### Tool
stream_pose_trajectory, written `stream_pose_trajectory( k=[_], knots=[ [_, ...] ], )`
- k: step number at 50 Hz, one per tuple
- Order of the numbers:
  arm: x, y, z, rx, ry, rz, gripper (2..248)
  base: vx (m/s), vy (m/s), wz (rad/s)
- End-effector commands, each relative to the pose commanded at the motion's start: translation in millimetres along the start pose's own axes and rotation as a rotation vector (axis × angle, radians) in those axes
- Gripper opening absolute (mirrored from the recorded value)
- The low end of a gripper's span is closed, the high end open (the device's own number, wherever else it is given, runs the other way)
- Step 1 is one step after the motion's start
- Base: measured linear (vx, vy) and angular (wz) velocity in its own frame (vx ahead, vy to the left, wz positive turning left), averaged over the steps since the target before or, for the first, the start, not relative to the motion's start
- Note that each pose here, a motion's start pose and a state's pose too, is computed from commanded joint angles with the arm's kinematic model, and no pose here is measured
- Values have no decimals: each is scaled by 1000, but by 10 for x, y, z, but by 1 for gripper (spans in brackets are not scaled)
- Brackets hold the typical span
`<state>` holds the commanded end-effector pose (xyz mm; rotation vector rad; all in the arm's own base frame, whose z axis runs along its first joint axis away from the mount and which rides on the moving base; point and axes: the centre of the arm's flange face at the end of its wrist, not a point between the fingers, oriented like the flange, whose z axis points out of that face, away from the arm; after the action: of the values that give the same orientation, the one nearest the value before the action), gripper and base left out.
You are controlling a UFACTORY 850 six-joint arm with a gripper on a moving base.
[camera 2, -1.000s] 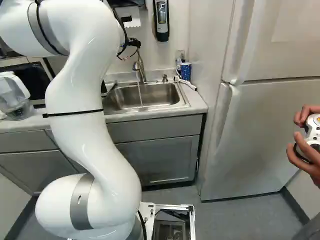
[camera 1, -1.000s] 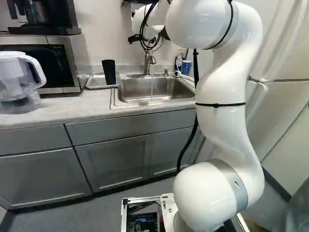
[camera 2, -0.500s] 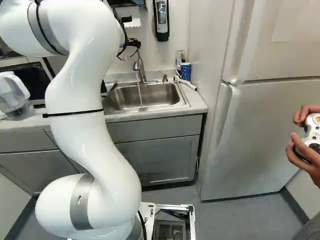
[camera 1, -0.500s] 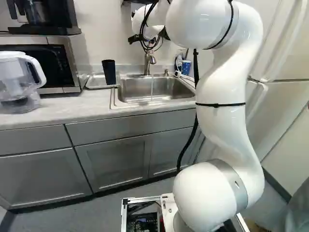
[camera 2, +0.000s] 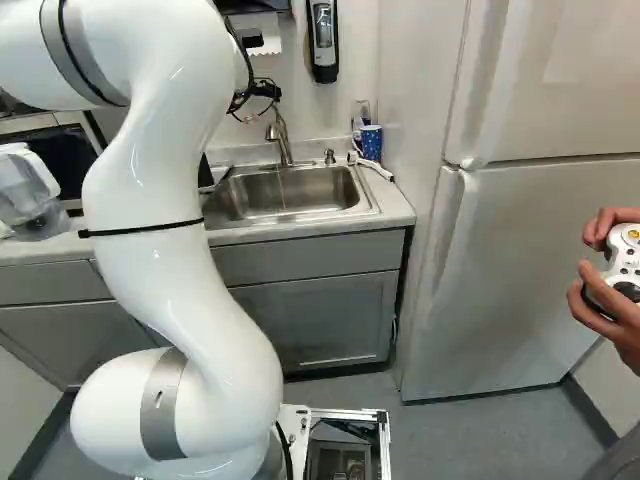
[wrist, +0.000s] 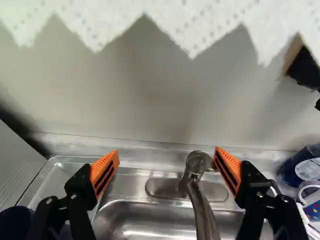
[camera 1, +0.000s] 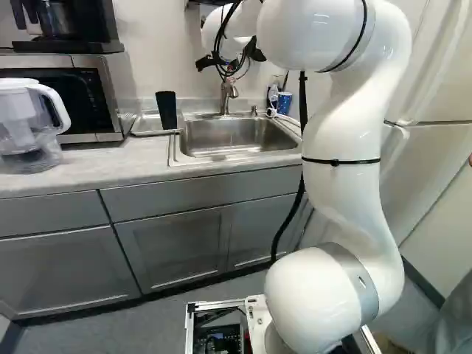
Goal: Rinse the cup and place it in the tray
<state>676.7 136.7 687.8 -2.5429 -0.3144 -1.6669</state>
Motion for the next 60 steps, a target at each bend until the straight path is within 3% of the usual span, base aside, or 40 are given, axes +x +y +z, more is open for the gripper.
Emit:
stream_pose_trajectory(
  k=[22,32,37,60],
  knots=[
    [-52,-19,-93,4,-33,-1,247,0,0,0],
    [-5,-31,-110,3,24,-2,247,0,0,0],
    [21,-79,-157,7,64,-4,247,0,0,0],
    [-68,-362,-468,48,52,-21,247,0,0,0]
  ],
)
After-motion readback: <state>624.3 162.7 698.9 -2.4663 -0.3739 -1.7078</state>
